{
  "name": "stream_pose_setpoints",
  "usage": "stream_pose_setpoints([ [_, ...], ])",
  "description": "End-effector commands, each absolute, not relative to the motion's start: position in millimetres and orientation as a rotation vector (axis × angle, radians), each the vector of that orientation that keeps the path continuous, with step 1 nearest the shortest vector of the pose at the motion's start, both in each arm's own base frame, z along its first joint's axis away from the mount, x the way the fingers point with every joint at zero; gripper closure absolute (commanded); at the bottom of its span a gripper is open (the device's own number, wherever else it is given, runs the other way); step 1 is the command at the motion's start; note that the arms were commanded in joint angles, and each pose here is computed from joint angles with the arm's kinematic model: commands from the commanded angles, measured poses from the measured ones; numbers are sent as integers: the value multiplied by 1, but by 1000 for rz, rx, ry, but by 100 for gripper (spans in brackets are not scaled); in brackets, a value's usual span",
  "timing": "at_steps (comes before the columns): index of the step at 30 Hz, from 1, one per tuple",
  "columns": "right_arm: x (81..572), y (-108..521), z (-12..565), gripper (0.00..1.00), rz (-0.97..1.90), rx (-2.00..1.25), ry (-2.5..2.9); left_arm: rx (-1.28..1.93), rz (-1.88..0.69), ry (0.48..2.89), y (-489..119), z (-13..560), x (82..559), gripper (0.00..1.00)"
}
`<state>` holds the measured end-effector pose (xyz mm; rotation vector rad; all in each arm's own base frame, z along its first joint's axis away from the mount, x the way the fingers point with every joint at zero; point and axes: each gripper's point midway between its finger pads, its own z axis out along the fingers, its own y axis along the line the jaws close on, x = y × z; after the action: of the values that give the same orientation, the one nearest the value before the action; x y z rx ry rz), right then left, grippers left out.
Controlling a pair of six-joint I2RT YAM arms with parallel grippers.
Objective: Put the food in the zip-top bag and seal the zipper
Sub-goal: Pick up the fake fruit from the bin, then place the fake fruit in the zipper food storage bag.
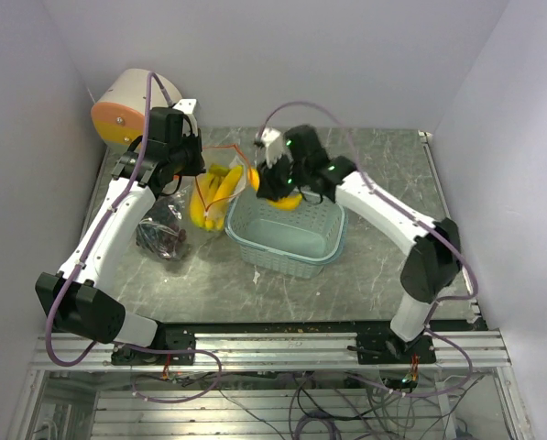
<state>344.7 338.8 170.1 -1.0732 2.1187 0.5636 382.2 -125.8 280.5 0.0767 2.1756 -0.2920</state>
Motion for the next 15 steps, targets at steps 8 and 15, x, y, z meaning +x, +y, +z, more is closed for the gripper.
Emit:
stream_pose_setpoints([
  [8, 336, 376, 404, 91, 1362, -909, 1457, 67, -326, 2080, -128, 313, 392, 93],
  [15, 336, 385, 440, 92, 1855, -522, 1151, 59, -384, 2064, -135, 320, 389, 93],
])
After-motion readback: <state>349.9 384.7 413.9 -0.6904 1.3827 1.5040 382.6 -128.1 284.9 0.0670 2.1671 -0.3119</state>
